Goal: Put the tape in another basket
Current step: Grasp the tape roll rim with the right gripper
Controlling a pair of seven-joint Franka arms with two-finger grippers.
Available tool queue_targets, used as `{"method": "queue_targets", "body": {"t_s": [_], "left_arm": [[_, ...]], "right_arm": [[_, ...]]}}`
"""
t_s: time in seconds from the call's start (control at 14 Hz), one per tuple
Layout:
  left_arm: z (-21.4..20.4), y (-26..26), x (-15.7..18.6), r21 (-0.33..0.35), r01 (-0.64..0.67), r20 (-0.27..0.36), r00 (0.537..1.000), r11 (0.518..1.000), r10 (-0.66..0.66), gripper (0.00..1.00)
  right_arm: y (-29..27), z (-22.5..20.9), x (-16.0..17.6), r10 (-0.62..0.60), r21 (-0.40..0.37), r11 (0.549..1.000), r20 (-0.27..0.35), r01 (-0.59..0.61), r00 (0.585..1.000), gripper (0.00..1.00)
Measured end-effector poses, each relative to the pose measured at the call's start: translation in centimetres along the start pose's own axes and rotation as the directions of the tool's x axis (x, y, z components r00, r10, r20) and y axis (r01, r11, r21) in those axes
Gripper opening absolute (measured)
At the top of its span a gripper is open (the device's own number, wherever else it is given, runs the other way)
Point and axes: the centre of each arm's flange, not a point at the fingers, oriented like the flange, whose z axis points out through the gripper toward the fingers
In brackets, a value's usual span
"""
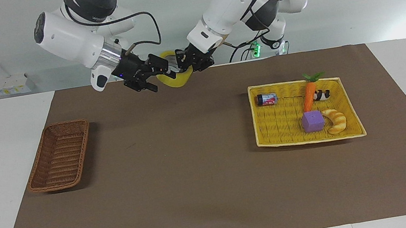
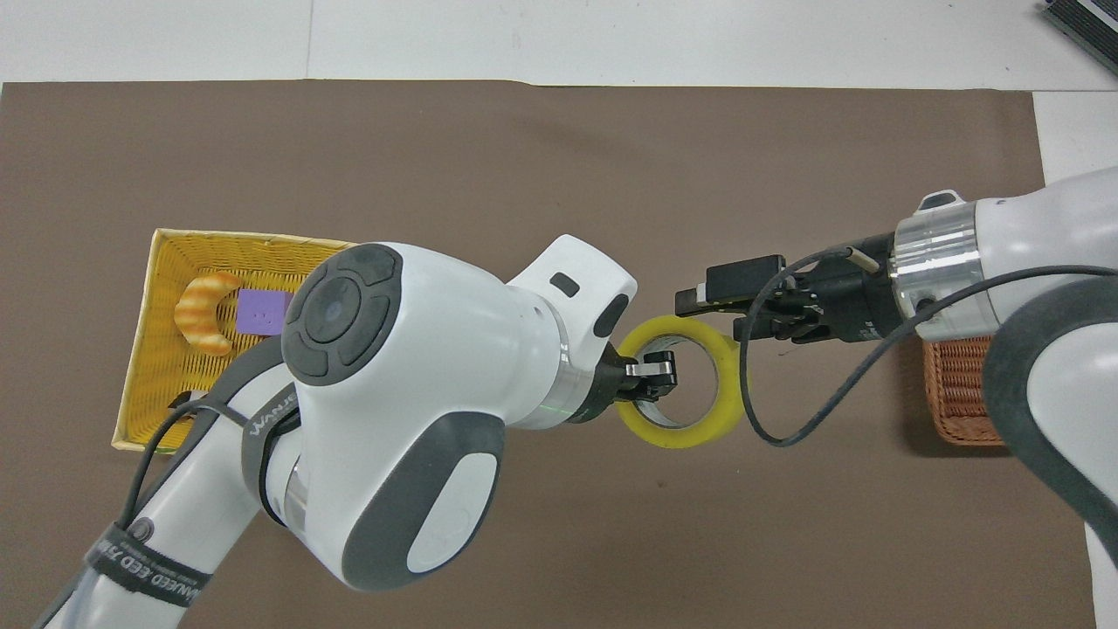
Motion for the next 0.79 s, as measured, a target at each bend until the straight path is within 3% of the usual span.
{"method": "queue_targets", "body": {"t_s": [0.79], "left_arm": [[0.04, -0.05, 0.45, -0.019, 0.005, -0.031, 1.000, 1.000, -0.006, 0.22]], "right_arm": [[0.53, -0.49, -0.84, -0.034, 0.009, 0.999, 0.063, 0.033, 0.997, 1.00]]}}
